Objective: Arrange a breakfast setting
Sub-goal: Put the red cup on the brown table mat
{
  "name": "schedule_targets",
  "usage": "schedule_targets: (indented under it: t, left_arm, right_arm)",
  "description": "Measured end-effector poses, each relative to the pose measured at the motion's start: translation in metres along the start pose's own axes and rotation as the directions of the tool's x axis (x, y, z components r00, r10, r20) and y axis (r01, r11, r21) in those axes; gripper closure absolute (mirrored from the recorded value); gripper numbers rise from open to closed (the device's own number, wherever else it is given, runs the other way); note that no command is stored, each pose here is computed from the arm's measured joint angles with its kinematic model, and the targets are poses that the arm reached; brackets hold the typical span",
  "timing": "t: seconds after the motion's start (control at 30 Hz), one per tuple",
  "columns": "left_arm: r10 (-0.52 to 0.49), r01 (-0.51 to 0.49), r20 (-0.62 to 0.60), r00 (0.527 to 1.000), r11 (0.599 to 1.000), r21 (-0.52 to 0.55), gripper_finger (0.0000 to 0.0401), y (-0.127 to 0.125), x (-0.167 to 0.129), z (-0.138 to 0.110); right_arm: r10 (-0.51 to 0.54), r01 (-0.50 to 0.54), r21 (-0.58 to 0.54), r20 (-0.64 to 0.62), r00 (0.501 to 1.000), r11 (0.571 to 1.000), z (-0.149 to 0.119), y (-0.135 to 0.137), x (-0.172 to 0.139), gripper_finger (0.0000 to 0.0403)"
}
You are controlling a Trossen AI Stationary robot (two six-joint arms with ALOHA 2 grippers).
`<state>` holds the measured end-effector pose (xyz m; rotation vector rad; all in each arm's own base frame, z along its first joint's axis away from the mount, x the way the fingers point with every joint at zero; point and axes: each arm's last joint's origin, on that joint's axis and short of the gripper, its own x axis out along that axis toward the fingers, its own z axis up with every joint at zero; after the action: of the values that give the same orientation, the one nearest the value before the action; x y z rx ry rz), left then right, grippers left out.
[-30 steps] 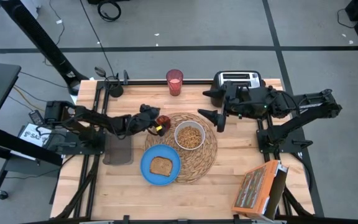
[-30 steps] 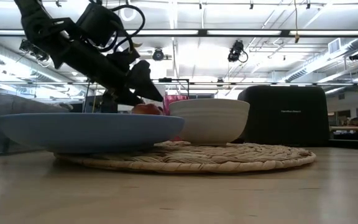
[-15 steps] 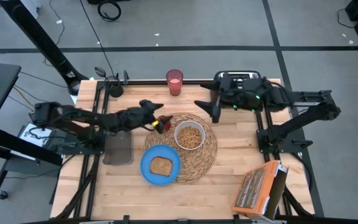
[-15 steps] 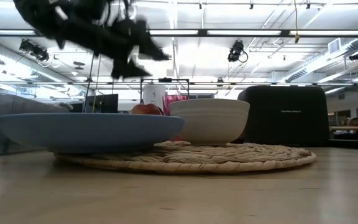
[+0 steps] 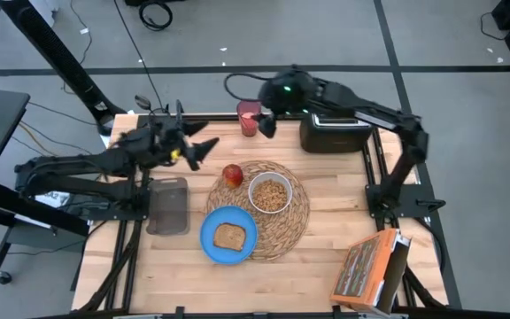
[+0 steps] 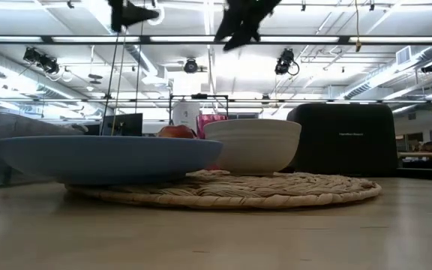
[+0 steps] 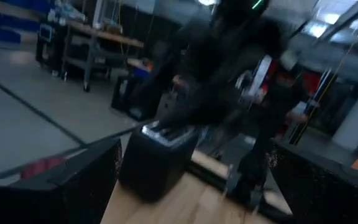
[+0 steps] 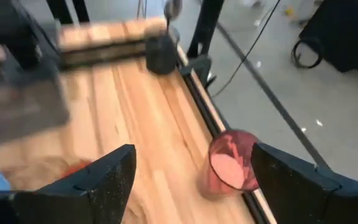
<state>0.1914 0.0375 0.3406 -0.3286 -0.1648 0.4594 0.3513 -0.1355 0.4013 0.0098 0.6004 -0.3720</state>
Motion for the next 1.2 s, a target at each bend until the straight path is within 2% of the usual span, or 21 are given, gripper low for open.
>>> schedule_targets:
  t: [0.23,0.5,0.77,0.9,1.07,1.2]
  left_arm:
    - [-0.004,0.008,0.099,0.995,0.999,-0.035,0.0001,0.004,-0.024,0.021]
    - [0.103,-0.096,0.145,0.984,0.994,-0.053,0.0001,0.008,-0.028,0.025]
    - [0.105,-0.094,0.141,0.984,0.992,-0.086,0.0001,0.008,-0.028,0.025]
    - [0.092,-0.078,0.138,0.986,0.992,-0.104,0.0001,0.007,-0.028,0.025]
    - [0.091,-0.077,0.116,0.989,0.990,-0.119,0.0001,0.008,-0.028,0.023]
    - [0.083,-0.070,0.114,0.990,0.990,-0.119,0.0001,0.007,-0.028,0.023]
  right_arm:
    - [0.014,-0.027,-0.119,-0.111,0.994,0.993,-0.016,-0.018,0.070,0.0107]
    - [0.001,-0.041,-0.161,-0.240,0.971,0.986,-0.050,-0.036,0.128,0.0139]
    - [-0.008,-0.072,-0.234,-0.323,0.946,0.970,-0.073,-0.047,0.157,0.0197]
    - [-0.008,-0.077,-0.249,-0.326,0.945,0.965,-0.075,-0.049,0.159,0.0236]
    - [-0.010,-0.089,-0.290,-0.323,0.946,0.953,-0.075,-0.050,0.160,0.0295]
    - [0.032,-0.129,-0.286,-0.320,0.947,0.949,-0.077,-0.051,0.162,0.0358]
